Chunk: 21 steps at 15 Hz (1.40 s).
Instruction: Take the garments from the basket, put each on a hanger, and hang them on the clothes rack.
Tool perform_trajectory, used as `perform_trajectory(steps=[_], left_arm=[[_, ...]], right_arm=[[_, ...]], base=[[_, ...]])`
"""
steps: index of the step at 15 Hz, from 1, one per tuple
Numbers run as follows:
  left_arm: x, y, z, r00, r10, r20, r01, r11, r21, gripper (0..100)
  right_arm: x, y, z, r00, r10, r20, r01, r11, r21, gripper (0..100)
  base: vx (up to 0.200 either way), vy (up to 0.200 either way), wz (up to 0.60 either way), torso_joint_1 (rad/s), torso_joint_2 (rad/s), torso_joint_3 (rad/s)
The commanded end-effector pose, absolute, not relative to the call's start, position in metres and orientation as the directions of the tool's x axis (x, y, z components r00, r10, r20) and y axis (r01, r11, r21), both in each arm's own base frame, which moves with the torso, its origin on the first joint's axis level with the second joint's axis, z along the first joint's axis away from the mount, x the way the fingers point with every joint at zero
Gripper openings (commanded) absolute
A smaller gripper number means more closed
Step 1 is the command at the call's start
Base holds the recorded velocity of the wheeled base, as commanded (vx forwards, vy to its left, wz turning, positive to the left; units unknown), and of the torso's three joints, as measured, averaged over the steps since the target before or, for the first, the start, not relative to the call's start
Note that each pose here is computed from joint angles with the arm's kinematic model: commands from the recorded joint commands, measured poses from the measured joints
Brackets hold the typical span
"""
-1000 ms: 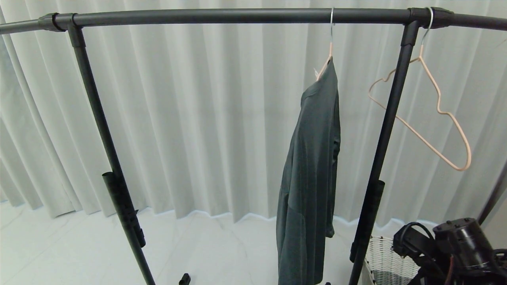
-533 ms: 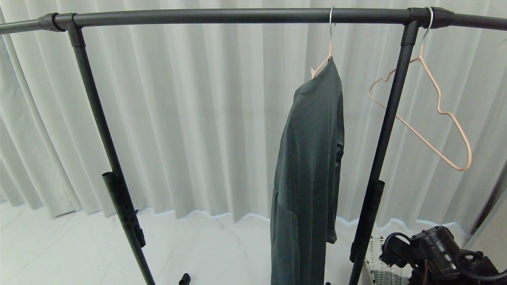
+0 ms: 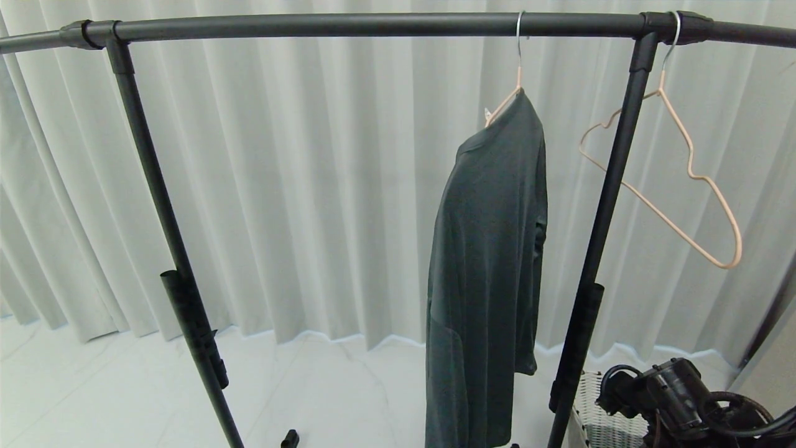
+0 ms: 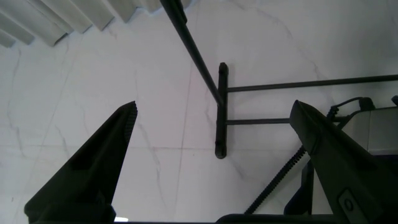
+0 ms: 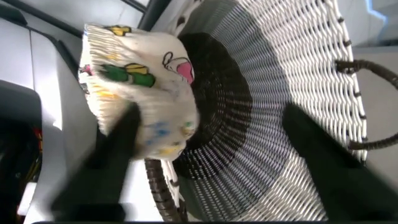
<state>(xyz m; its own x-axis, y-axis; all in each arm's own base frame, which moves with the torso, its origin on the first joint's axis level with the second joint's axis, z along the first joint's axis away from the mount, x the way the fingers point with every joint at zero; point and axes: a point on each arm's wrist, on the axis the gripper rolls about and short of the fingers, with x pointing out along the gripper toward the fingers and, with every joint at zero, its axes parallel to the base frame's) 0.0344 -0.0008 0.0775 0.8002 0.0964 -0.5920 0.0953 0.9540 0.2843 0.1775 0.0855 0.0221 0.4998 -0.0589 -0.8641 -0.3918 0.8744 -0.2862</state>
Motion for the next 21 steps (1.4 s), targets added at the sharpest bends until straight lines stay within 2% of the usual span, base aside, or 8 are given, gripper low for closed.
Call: perform_trajectory(steps=[1,4,7,10,16,21], left_arm=[[0.034,-0.001,0.078,0.802,0.096,-0.589,0.094,0.954,0.284,100],[0.034,-0.001,0.078,0.803,0.096,-0.588,0.094,0.954,0.284,100],[0.034,-0.001,0.078,0.802,0.096,-0.589,0.095,0.954,0.285,100],[0.034,-0.001,0.078,0.803,0.095,-0.589,0.096,0.954,0.284,100],[0.034,-0.001,0.077,0.806,0.087,-0.586,0.101,0.954,0.282,100],[0.034,-0.001,0.077,0.804,0.086,-0.588,0.097,0.957,0.273,100]], right_arm=[[0.175,0.088,0.025,0.514,-0.053,-0.856,-0.395,0.871,-0.291,0],[0.171,0.095,0.038,0.553,-0.012,-0.833,-0.415,0.863,-0.288,0],[0.179,0.112,0.063,0.637,0.072,-0.768,-0.426,0.863,-0.272,0],[0.183,0.148,0.099,0.693,0.207,-0.691,-0.443,0.878,-0.181,0],[0.159,0.213,0.143,0.663,0.425,-0.616,-0.553,0.833,-0.019,0],[0.148,0.243,0.162,0.639,0.525,-0.562,-0.623,0.782,0.021,0]], base=[[0.0,0.0,0.0,0.0,0.0,0.0],[0.0,0.0,0.0,0.0,0.0,0.0],[0.0,0.0,0.0,0.0,0.0,0.0],[-0.2,0.0,0.0,0.006,0.0,0.001],[-0.2,0.0,0.0,0.001,0.0,0.004],[-0.16,0.0,0.0,-0.001,0.0,0.003]])
